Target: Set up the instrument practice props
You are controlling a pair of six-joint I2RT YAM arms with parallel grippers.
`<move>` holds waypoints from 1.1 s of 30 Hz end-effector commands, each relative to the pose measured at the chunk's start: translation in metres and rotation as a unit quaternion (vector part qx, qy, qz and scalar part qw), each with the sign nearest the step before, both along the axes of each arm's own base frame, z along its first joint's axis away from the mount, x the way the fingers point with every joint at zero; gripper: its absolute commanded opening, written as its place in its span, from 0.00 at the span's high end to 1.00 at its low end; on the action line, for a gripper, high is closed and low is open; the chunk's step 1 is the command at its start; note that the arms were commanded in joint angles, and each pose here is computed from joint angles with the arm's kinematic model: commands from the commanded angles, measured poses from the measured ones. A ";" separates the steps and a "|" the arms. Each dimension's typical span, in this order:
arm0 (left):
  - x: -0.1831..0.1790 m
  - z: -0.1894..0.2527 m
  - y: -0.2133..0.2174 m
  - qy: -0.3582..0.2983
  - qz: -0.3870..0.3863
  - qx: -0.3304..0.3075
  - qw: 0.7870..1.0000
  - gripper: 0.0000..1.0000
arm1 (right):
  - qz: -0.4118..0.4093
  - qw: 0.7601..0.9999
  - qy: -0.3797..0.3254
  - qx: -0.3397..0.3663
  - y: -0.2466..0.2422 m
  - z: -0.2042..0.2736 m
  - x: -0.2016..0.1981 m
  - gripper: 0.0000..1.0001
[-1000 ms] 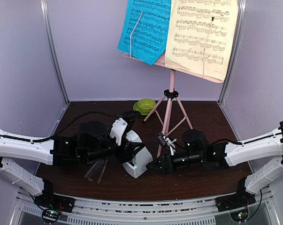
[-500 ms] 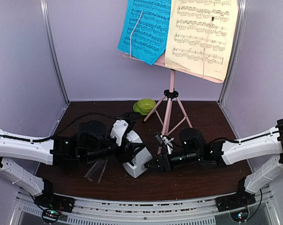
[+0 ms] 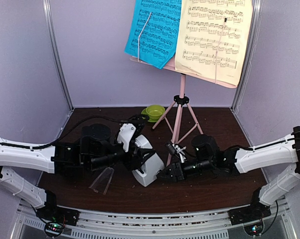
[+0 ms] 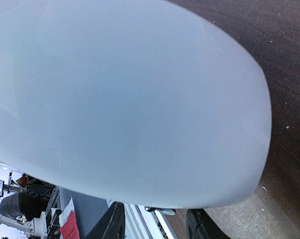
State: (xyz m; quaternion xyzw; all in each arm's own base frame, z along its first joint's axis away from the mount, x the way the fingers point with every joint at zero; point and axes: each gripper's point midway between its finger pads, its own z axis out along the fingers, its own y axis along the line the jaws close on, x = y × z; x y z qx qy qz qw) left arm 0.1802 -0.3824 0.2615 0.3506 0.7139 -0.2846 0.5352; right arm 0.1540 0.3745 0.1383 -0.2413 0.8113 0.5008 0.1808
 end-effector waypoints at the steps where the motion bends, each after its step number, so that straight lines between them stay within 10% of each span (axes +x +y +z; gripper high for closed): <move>1: 0.002 0.076 -0.009 -0.043 -0.004 -0.110 0.993 1.00 | 0.026 0.999 0.008 0.039 0.010 0.015 -0.007 0.57; 22: 0.003 0.060 -0.026 -0.027 -0.015 -0.086 0.996 1.00 | -0.016 0.994 -0.111 0.002 -0.011 0.044 0.014 0.82; 33: 0.005 0.060 -0.031 -0.027 -0.015 -0.085 0.996 1.00 | -0.012 0.993 -0.120 -0.005 -0.009 0.048 0.016 0.75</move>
